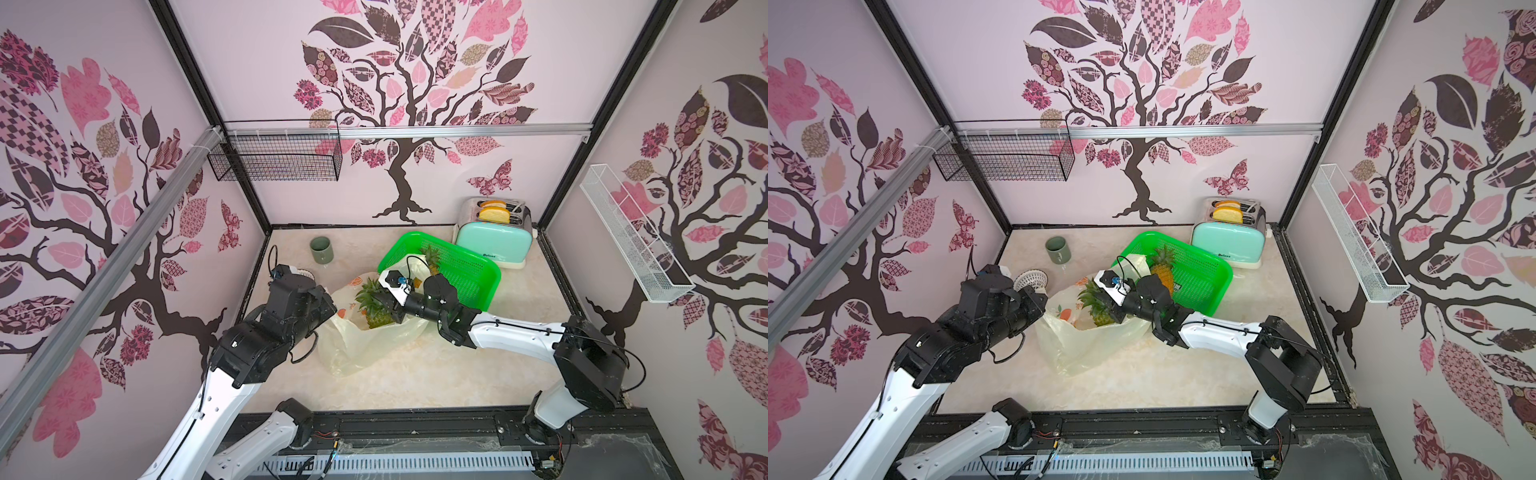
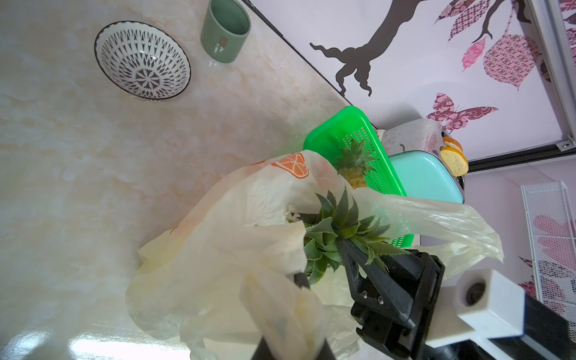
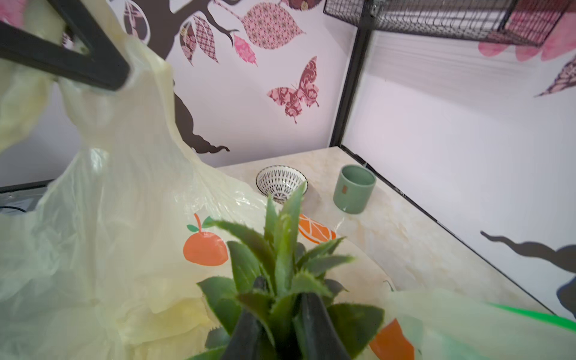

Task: Place the pineapple into a plastic bag & tie a knot
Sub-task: Place the pineapple in the plastic bag.

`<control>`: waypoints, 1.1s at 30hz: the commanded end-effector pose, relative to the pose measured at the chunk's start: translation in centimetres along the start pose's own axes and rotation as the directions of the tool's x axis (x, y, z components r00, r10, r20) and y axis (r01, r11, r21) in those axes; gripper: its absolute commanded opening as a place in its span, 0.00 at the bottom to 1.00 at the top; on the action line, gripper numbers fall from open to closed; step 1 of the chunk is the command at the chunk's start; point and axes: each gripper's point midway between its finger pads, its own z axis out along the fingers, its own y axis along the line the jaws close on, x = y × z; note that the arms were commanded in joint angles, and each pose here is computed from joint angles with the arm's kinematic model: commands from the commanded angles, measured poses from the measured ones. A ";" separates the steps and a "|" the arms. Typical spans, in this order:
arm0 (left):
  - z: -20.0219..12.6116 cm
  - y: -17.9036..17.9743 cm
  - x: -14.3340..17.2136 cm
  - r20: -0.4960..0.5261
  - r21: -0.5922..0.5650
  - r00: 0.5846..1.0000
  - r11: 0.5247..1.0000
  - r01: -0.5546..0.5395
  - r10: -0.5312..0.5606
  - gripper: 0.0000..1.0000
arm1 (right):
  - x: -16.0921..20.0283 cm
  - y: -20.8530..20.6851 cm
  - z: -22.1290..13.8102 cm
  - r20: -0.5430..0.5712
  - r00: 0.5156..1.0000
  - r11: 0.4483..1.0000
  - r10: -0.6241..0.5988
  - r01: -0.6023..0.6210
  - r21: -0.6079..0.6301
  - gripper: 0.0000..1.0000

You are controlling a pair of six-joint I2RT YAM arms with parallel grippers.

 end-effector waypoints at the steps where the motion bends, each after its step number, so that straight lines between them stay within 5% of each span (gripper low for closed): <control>1: -0.1 0.7 0.0 0.013 -0.018 1.000 0.999 0.029 -0.028 0.00 | -3.0 -1.7 0.1 0.130 0.992 0.995 -0.003 -0.010 0.096 0.00; 7: 0.0 0.8 0.1 0.010 -0.020 0.999 0.999 0.032 -0.032 0.00 | -0.3 -2.3 0.3 0.087 0.996 0.990 -0.007 -0.005 0.138 0.00; 11: 0.3 0.7 0.2 0.006 -0.016 0.999 0.999 0.034 -0.034 0.00 | 0.6 -1.7 0.1 0.082 0.997 0.994 -0.009 0.000 0.112 0.11; 21: 1.0 -0.4 0.1 -0.008 0.002 1.000 1.000 0.010 -0.010 0.00 | -3.8 0.3 -1.9 0.091 0.996 1.000 -0.024 0.024 0.000 0.82; 24: 1.0 -0.5 -0.1 -0.001 0.001 1.000 1.000 0.000 0.000 0.00 | -5.9 1.1 -3.6 0.055 0.999 0.999 -0.001 0.004 -0.047 0.94; 29: 1.2 -0.6 -0.2 0.008 -0.001 1.000 1.000 -0.028 0.028 0.00 | -9.9 3.4 -7.9 0.027 0.997 0.984 0.076 -0.071 -0.166 0.95; 33: 1.4 -0.7 -0.2 0.004 -0.001 0.999 0.999 -0.033 0.033 0.00 | -12.4 -1.3 -10.8 -0.016 0.941 0.936 0.338 -0.335 0.107 0.91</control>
